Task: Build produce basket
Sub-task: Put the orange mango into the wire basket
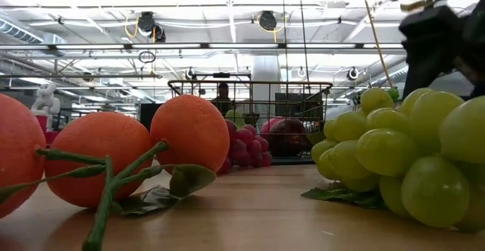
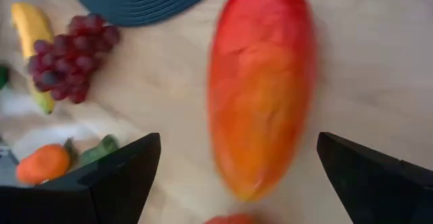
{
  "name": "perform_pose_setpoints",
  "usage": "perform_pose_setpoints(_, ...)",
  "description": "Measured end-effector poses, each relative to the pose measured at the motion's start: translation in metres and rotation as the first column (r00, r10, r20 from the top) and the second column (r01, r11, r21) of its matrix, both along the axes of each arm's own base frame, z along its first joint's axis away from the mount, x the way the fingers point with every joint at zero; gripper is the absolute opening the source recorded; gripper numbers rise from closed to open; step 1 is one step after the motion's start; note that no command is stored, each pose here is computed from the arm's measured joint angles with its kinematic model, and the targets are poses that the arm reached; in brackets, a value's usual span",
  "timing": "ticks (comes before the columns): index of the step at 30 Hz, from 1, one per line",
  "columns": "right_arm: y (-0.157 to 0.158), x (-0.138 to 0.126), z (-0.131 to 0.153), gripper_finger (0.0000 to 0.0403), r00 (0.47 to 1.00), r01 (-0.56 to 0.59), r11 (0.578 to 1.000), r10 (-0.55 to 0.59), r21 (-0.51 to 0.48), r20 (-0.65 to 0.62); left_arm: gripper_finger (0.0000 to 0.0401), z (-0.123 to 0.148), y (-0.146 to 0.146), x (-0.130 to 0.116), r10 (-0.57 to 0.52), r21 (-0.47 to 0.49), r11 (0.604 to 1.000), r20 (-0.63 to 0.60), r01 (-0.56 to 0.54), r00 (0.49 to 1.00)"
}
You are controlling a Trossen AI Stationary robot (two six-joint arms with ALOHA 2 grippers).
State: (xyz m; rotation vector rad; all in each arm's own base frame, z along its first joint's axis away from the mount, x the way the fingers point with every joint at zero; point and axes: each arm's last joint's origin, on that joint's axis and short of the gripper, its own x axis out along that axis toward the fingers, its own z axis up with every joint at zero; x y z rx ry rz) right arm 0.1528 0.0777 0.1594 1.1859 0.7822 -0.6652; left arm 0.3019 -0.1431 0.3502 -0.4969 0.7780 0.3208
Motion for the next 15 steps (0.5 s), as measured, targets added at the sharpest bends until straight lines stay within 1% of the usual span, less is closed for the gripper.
perform_pose_setpoints(6,-0.009,-0.005,-0.017,0.0389,0.999,0.027,1.000,-0.027,-0.013,-0.017,0.0106,0.000,0.005,0.003,0.007,0.002,1.000,-0.002,-0.007,1.000)
perform_pose_setpoints(8,-0.011,-0.006,-0.021,0.0381,1.000,0.024,1.000,-0.024,-0.014,-0.007,0.0106,0.000,0.006,0.003,-0.001,0.001,1.000,-0.006,0.001,1.000)
perform_pose_setpoints(11,-0.014,-0.007,-0.028,0.0354,1.000,0.025,1.000,-0.025,-0.002,0.002,0.0106,0.000,0.008,0.004,-0.009,0.001,1.000,-0.009,0.009,1.000)
perform_pose_setpoints(15,-0.015,-0.006,-0.032,0.0301,0.999,0.032,0.999,-0.033,0.030,0.035,0.0106,0.000,0.010,0.005,-0.010,-0.004,1.000,-0.012,0.010,1.000)
